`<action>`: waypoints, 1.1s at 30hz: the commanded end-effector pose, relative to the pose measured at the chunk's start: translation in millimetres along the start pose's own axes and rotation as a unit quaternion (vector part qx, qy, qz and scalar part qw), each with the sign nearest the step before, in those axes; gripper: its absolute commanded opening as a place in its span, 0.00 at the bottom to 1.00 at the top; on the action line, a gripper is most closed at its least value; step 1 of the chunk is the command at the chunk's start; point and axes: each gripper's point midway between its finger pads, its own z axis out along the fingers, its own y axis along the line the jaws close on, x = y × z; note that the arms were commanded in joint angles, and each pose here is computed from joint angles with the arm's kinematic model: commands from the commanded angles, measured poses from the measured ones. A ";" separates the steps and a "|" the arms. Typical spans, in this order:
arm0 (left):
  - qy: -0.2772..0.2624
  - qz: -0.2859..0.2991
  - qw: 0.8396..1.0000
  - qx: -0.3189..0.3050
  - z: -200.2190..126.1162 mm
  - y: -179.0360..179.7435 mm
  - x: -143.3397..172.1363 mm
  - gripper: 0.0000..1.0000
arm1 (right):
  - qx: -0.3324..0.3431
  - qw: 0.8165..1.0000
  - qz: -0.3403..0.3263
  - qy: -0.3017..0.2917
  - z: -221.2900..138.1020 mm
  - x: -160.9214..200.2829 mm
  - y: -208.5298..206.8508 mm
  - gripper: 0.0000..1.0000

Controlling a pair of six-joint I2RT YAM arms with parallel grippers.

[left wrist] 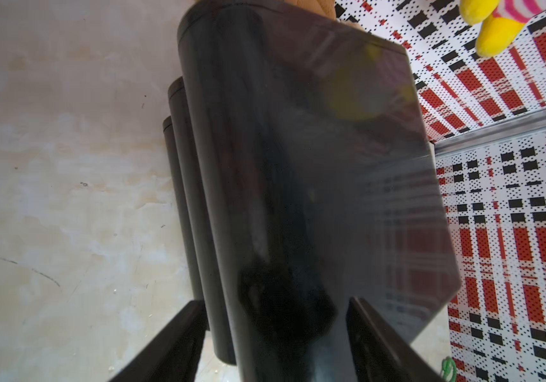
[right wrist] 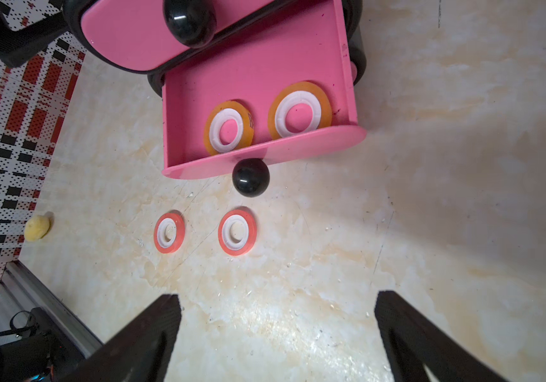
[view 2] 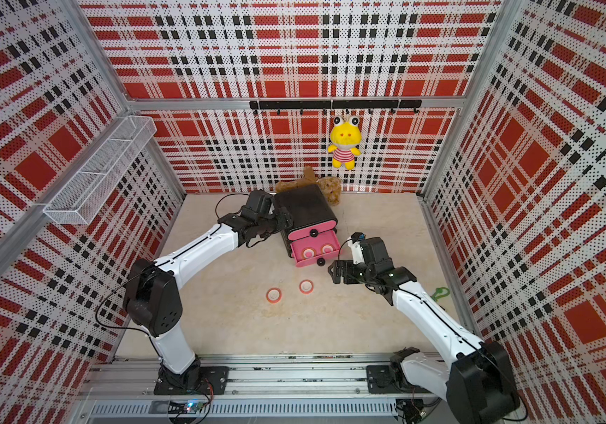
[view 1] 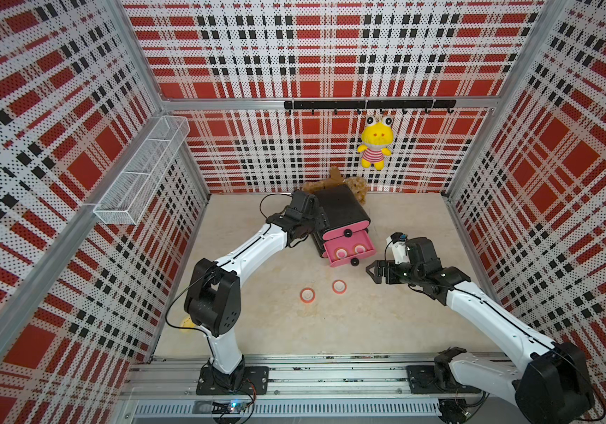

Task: Place the transparent tape into the drawer according to color
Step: Close the drawer of the storage box.

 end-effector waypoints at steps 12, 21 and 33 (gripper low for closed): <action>0.006 0.001 1.000 0.024 10.9 -9.3 -7.2 0.66 | -0.010 0.998 -0.048 -0.029 28.5 -24.6 17.0 0.92; 0.009 0.003 1.000 0.025 13.1 -7.1 -7.4 0.65 | -0.007 0.998 -0.054 -0.037 53.4 -24.6 20.6 0.79; 0.016 0.003 1.000 0.026 16.8 -3.7 -7.9 0.64 | -0.005 0.999 -0.042 -0.031 82.7 -23.1 20.9 0.61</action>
